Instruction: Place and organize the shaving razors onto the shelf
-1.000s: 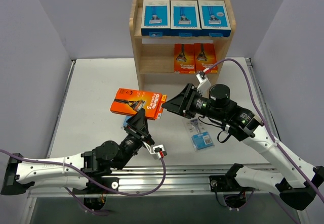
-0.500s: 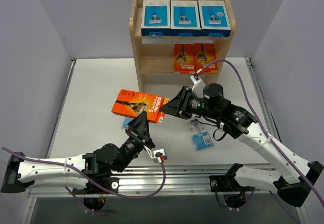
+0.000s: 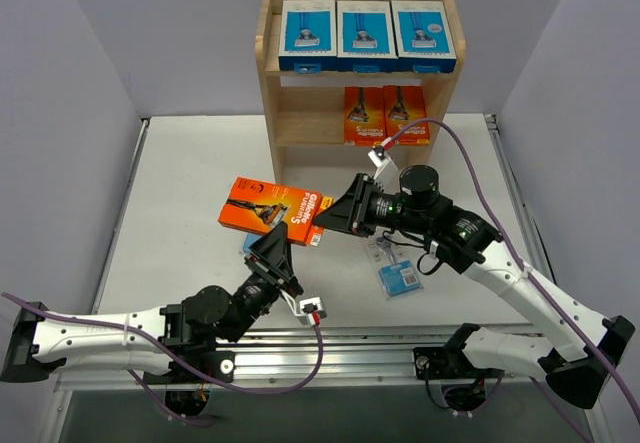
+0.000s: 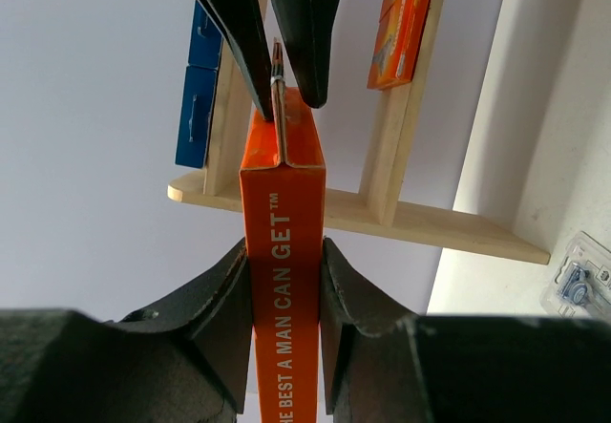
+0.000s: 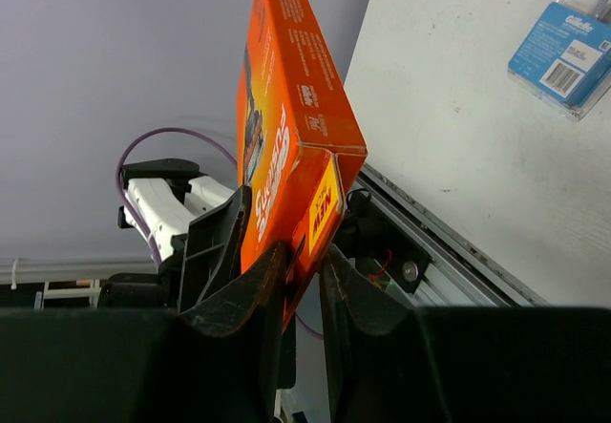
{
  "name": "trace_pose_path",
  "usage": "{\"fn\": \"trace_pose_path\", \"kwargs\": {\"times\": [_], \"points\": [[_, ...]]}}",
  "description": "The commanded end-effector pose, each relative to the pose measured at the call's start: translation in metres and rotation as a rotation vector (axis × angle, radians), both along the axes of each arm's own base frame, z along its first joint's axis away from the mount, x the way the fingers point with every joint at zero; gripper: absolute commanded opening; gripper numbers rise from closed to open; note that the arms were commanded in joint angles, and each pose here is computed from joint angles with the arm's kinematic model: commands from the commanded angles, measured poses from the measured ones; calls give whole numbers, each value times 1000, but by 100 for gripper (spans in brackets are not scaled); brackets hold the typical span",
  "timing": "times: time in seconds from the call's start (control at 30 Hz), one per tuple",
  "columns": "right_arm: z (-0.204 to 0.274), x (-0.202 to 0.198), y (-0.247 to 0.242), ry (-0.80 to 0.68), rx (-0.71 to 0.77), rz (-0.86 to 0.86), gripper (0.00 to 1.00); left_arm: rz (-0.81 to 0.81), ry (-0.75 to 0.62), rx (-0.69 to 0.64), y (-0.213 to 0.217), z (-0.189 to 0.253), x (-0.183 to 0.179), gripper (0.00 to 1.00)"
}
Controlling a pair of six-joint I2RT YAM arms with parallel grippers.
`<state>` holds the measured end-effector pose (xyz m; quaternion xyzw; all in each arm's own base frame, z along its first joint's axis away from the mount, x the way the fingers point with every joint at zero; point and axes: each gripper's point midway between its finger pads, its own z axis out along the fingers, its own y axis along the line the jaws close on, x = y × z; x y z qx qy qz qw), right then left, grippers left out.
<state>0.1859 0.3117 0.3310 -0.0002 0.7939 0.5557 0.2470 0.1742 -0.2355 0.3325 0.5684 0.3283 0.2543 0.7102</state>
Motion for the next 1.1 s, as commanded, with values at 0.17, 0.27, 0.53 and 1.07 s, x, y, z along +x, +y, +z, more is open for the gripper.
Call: {"fn": "trace_pose_path", "kwargs": {"times": [0.17,0.27,0.53,1.07], "points": [[4,-14,8,-19,90,98,0,-87,-20,-81,-7,16,-11,2],[5,-14,7,-17,120,82,0,-86,-13,-90,-5,14,-11,4],[28,-17,-10,-76,281,-10,0,-102,49,-178,4,13,-11,34],[28,-4,-45,-79,370,-235,0,-91,163,-302,18,14,-9,77]]}}
